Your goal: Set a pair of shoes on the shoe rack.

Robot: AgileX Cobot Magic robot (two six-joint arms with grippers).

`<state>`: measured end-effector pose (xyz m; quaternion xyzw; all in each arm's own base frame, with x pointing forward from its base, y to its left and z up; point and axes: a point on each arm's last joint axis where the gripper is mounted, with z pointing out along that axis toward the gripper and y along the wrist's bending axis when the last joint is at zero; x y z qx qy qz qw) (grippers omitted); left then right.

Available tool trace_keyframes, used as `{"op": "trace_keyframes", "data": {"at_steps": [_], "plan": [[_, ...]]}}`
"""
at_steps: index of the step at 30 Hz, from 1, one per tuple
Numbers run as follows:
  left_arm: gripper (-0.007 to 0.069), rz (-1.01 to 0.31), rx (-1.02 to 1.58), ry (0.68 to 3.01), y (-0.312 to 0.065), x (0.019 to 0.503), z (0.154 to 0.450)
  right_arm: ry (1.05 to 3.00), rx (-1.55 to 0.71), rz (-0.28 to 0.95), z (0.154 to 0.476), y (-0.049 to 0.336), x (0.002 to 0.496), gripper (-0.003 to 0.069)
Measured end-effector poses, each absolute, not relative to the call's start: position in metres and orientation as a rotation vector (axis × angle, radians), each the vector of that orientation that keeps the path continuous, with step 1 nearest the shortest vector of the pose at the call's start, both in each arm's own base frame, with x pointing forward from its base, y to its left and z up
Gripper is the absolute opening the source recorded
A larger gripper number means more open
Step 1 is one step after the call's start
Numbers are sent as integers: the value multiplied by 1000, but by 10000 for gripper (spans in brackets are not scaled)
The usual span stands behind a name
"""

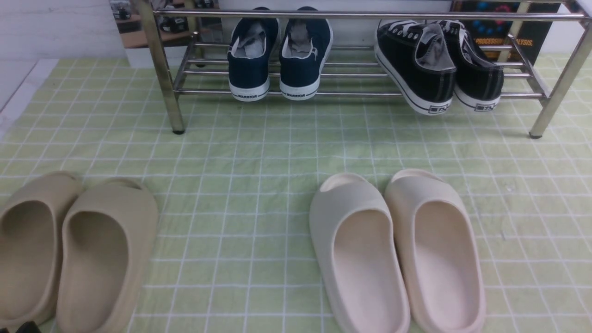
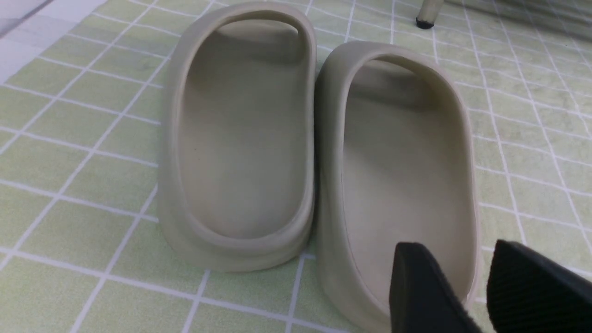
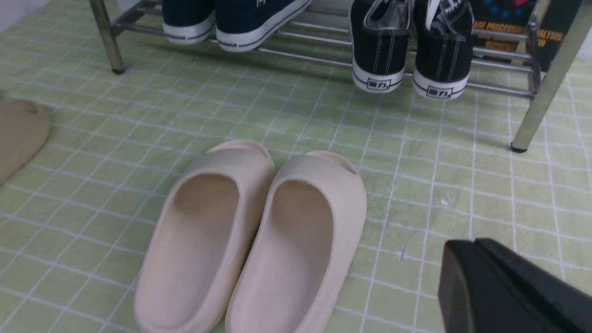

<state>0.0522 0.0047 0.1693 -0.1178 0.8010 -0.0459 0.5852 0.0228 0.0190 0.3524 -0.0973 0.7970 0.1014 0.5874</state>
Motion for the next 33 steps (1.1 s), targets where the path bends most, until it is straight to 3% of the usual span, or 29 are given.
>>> {"op": "trace_keyframes", "data": {"at_steps": [8, 20, 33], "plan": [[239, -107, -275, 1868, 5, 52, 169, 1802, -160, 215, 334, 16, 41, -5], [239, -107, -275, 1868, 5, 52, 169, 1549, 70, 26, 212, -2, 62, -5], [239, -107, -275, 1871, 5, 52, 169, 1830, 185, 7, 175, -6, 53, -5]]}}
